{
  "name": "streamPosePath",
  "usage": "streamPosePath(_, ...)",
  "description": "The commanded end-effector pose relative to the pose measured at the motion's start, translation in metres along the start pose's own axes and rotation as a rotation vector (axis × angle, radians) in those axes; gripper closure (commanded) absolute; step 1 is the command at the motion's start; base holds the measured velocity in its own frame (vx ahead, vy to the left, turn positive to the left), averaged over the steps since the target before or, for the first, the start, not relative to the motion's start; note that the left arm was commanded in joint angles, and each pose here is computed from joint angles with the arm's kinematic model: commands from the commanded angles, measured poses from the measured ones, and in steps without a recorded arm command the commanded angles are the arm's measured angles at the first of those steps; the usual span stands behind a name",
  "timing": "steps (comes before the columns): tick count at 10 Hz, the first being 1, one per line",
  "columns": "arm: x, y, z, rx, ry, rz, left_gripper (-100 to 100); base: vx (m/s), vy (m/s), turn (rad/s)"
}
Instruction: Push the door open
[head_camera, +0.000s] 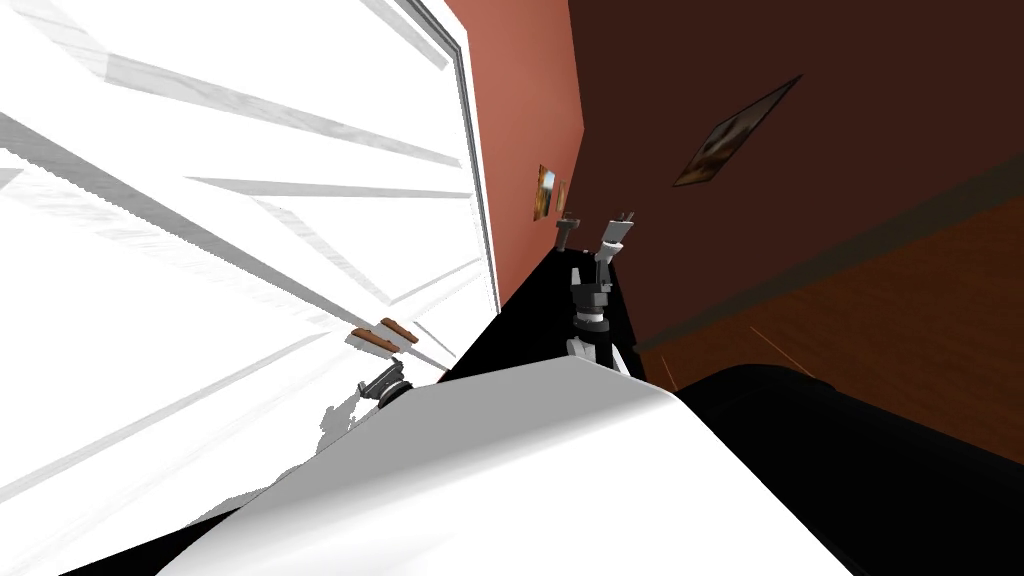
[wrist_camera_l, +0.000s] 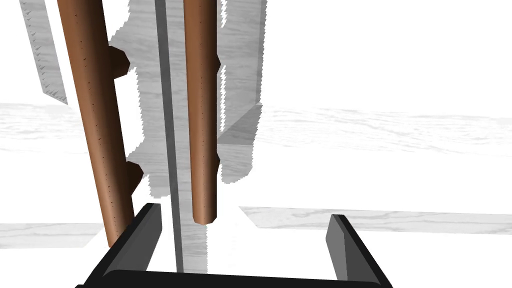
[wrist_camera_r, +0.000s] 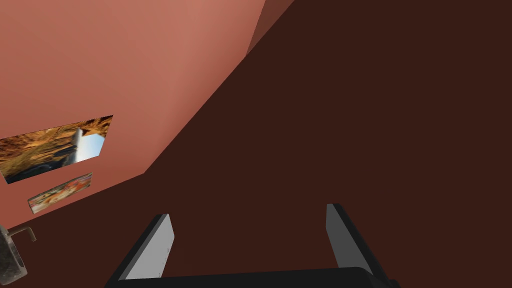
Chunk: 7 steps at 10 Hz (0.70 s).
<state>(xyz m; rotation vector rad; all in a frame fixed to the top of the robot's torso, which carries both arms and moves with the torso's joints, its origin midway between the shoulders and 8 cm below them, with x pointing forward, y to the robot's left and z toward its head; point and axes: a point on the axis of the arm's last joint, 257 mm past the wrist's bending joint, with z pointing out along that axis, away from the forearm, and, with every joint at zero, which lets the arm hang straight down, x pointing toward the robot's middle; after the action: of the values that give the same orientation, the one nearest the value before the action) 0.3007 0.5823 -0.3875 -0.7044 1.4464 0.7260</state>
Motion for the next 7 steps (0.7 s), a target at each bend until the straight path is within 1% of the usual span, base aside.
streamPosePath(1, -0.0009, 0.0011, 0.0011, 0.000, -0.002, 0.002, -100, -0.167, 0.056, 0.017)
streamPosePath(7, -0.0068, 0.0057, 0.0071, 0.003, -0.016, 0.011, -100, -0.197, 0.095, 0.024)
